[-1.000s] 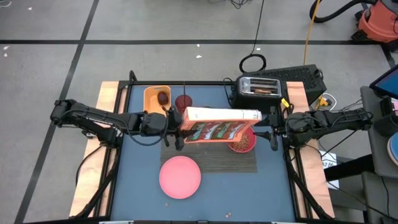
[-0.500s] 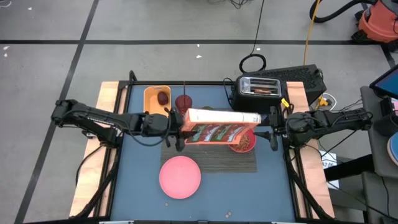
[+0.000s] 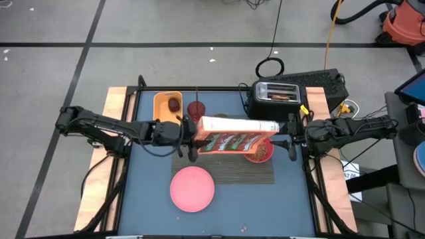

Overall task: Arrange a breakfast setting
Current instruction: Pour the cereal from the cereal box into the pink bowl

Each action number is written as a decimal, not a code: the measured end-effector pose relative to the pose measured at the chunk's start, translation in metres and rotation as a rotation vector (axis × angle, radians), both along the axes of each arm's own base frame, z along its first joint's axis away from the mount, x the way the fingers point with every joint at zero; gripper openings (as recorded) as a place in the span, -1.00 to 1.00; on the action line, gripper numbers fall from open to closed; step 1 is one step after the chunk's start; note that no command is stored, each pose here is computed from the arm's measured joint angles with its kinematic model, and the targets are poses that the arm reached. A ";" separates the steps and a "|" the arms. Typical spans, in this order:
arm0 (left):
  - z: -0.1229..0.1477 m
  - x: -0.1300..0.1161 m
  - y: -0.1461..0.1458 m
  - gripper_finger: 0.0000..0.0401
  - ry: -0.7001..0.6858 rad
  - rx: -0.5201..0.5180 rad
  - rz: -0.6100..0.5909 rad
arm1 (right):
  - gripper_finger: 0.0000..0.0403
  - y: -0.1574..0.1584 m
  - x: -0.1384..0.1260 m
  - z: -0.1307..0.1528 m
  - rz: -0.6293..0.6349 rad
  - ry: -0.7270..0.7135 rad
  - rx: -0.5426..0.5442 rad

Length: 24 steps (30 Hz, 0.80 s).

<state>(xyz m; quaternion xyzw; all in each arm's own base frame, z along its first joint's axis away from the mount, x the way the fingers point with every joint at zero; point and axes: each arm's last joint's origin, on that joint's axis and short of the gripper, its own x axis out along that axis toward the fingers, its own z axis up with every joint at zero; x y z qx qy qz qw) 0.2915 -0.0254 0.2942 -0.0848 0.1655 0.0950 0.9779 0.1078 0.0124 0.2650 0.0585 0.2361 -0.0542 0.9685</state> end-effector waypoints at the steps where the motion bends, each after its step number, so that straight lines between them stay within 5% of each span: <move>1: 0.003 -0.001 0.000 -0.03 -0.019 -0.003 0.003 | -0.15 0.000 0.000 0.000 0.000 -0.001 0.000; 24: 0.012 -0.009 0.001 -0.03 -0.042 -0.004 -0.005 | -0.15 0.000 0.000 0.000 0.000 -0.001 0.000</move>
